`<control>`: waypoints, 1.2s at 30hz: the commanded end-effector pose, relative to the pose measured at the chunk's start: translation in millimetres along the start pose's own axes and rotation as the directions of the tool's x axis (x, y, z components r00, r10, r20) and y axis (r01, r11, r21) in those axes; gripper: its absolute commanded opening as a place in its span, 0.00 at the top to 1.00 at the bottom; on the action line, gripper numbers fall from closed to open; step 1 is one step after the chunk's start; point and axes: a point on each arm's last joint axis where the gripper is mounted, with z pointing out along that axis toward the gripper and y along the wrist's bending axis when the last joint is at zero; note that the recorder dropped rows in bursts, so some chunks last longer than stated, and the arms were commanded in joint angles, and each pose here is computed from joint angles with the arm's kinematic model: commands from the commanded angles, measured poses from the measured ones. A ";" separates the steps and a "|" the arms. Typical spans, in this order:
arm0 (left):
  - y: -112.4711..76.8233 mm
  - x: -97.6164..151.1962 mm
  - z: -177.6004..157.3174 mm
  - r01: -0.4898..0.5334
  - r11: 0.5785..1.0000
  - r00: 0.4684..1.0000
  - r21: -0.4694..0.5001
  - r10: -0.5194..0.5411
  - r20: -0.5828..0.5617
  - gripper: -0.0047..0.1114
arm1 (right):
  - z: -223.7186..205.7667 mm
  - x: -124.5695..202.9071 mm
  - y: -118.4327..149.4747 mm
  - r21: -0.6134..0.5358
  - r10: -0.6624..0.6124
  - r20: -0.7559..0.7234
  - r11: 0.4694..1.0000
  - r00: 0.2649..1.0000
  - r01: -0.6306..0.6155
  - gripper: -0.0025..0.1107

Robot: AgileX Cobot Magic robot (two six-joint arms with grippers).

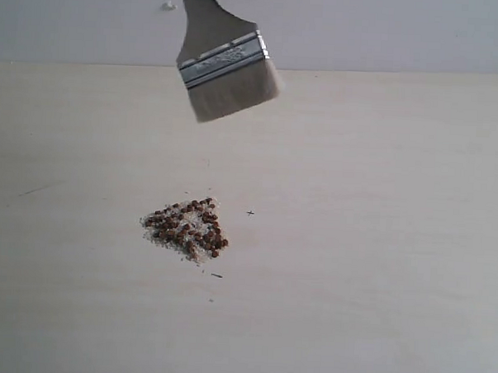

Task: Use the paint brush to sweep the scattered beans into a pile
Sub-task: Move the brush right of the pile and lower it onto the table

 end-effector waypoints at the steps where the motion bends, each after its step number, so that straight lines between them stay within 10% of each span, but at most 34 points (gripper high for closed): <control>1: -0.1 -0.7 -0.6 0.004 1.000 1.000 0.001 -0.004 0.008 0.96 | -22.6 9.4 -10.4 0.240 -0.020 0.064 0.971 0.998 0.004 0.98; 13: -0.1 -0.7 -0.6 0.004 1.000 1.000 0.001 -0.004 0.008 0.96 | -91.6 79.8 -7.7 0.787 0.030 0.112 0.607 0.993 -0.107 0.98; 20: -0.1 -0.7 -0.6 0.004 1.000 1.000 0.001 -0.004 0.008 0.96 | -87.3 136.5 -2.6 0.731 0.301 0.148 0.609 0.942 -0.309 0.98; 27: -0.1 -0.7 -0.6 0.004 1.000 1.000 0.001 -0.004 0.008 0.96 | -64.0 154.9 8.0 0.530 0.482 0.037 0.734 0.876 -0.426 0.98; 36: -0.1 -0.7 -0.6 0.004 1.000 1.000 0.001 -0.004 0.008 0.96 | -87.1 161.7 -15.9 0.689 0.459 0.177 0.574 0.871 -0.442 0.98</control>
